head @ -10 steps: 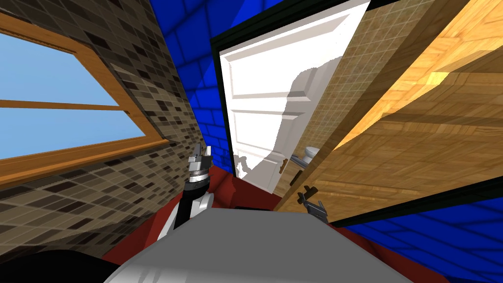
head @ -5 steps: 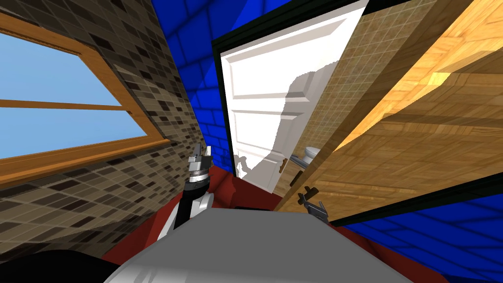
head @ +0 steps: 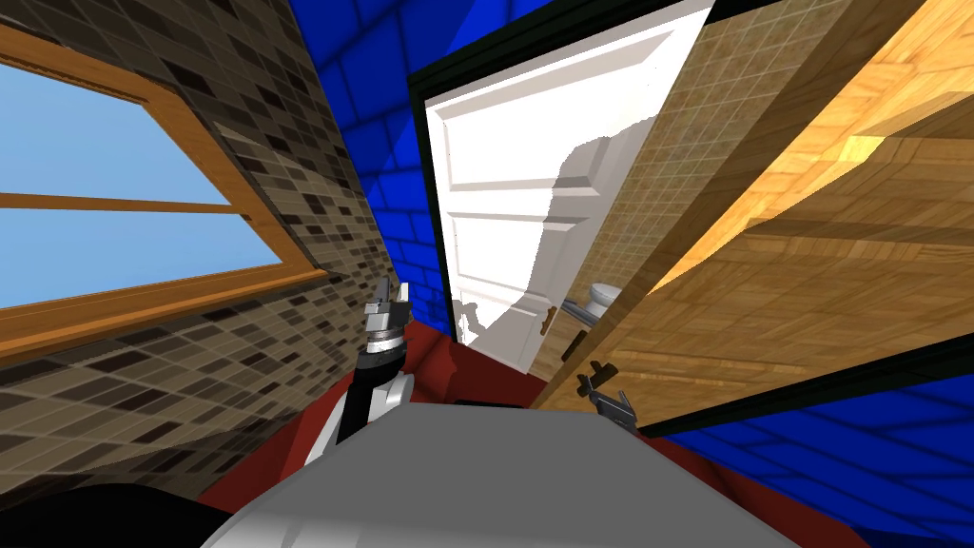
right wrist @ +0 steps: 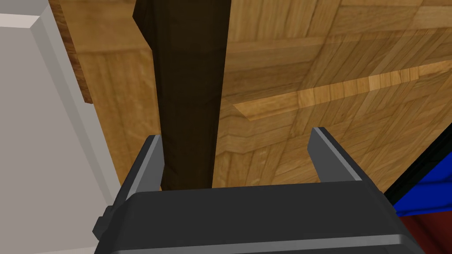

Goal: Pull the door open

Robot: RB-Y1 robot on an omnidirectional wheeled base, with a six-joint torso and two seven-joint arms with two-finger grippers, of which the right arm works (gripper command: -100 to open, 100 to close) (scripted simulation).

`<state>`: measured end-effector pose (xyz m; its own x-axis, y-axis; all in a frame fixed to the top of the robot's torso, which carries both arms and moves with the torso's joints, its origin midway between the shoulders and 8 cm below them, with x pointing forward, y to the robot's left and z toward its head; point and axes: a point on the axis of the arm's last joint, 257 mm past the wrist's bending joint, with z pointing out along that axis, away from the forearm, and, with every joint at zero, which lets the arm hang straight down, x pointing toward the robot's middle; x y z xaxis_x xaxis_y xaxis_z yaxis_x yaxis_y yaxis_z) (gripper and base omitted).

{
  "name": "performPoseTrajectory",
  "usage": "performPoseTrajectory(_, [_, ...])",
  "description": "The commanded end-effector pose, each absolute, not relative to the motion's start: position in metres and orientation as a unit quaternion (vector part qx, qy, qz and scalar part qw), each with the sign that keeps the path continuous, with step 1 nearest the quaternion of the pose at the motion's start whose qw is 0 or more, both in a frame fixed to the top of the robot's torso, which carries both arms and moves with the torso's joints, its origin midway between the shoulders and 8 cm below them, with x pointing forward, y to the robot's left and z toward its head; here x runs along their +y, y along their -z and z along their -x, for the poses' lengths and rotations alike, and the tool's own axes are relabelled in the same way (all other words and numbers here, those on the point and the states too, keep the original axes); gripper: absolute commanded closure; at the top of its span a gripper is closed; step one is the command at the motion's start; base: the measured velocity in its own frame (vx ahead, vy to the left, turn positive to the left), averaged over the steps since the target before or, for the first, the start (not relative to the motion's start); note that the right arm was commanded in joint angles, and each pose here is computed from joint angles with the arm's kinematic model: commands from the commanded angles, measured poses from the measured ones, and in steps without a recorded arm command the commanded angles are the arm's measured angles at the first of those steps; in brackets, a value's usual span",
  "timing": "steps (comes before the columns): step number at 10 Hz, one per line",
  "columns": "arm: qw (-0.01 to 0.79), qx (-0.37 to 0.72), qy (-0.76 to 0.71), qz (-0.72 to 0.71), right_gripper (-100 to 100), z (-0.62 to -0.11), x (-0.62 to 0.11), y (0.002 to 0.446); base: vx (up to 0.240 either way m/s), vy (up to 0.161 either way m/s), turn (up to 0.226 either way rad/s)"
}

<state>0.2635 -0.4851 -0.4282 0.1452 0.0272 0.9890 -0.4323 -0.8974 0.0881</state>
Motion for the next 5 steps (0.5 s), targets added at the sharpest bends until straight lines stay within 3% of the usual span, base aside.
performPoseTrajectory(1, [0.203, -0.141, -0.625, -0.741, 100, -0.249, -0.510, 0.432, -0.013, -0.003, 0.000])
performPoseTrajectory(2, [0.167, -0.124, -0.649, -0.731, 100, -0.273, -0.478, 0.426, -0.122, 0.011, 0.254])
performPoseTrajectory(5, [0.142, -0.102, -0.666, -0.726, 100, -0.278, -0.464, 0.417, -0.208, -0.077, 0.226])
